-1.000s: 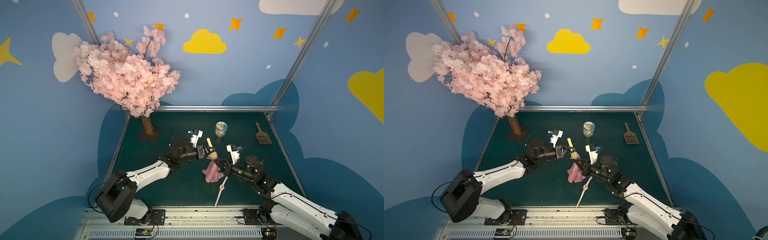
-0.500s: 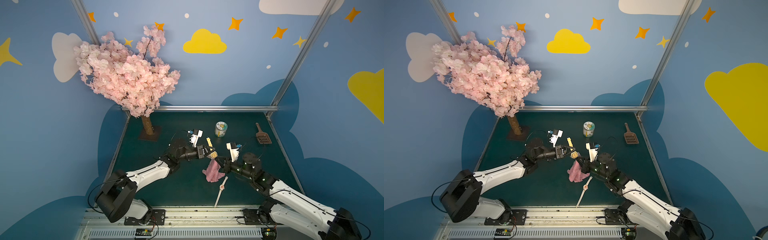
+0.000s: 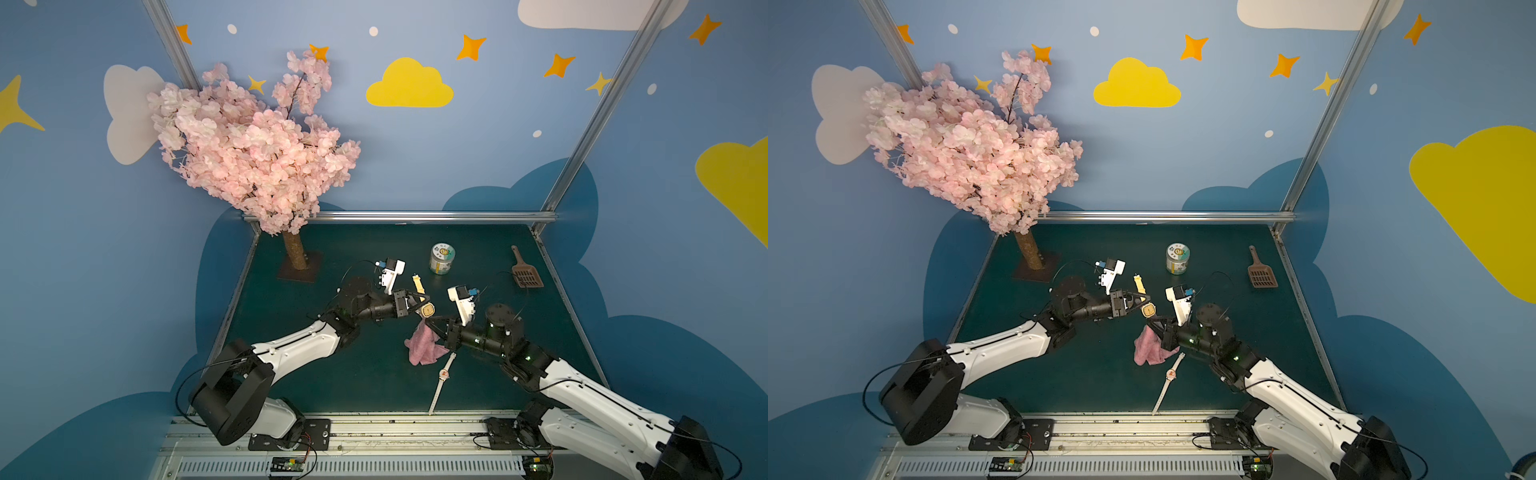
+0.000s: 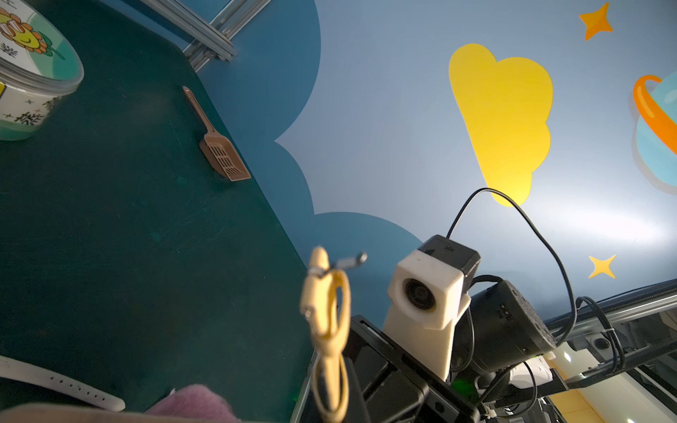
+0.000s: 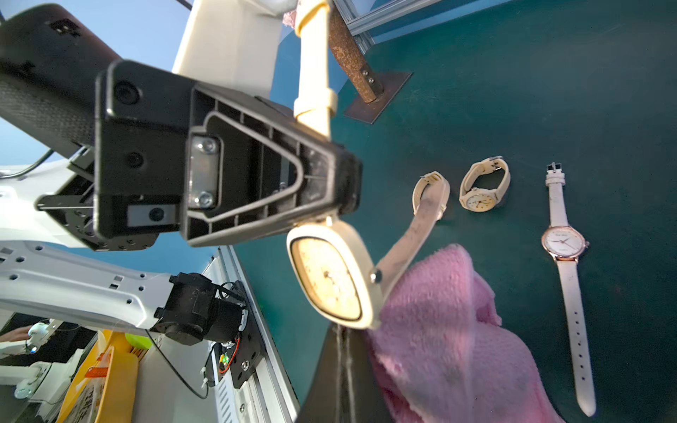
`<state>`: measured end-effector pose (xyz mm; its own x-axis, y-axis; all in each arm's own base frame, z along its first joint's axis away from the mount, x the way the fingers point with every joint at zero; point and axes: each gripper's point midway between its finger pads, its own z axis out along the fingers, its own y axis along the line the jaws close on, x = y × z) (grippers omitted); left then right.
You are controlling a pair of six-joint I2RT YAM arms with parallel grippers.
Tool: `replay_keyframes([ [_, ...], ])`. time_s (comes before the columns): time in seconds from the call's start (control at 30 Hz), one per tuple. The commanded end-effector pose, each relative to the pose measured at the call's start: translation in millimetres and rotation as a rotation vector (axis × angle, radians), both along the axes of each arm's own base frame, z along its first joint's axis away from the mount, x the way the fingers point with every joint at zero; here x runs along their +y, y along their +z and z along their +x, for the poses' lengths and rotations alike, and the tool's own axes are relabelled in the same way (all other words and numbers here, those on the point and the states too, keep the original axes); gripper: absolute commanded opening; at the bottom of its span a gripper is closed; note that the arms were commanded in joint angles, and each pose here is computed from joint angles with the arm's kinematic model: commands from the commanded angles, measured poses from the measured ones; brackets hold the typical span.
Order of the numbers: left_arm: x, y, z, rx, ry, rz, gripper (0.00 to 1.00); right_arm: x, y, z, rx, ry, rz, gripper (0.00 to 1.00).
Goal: Wipe the watch dial
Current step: Wipe the watch.
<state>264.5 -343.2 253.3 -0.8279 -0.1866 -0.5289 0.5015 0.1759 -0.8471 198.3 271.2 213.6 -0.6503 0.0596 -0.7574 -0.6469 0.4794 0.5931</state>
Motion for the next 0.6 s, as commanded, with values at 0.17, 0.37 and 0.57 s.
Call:
replay_keyframes([
  [0.17, 1.1, 8.7, -6.2, -0.029, -0.017, -0.020, 0.03, -25.0, 22.2, 22.6, -0.056, -0.186, -0.080, 0.00],
  [0.37, 1.6, 9.9, -6.2, -0.031, -0.015, -0.021, 0.03, -30.7, 15.0, 28.1, -0.043, -0.226, -0.098, 0.00],
  [0.57, 2.2, 9.5, -6.7, -0.032, -0.015, -0.017, 0.03, -41.2, 24.9, 28.9, -0.071, -0.272, -0.091, 0.00],
])
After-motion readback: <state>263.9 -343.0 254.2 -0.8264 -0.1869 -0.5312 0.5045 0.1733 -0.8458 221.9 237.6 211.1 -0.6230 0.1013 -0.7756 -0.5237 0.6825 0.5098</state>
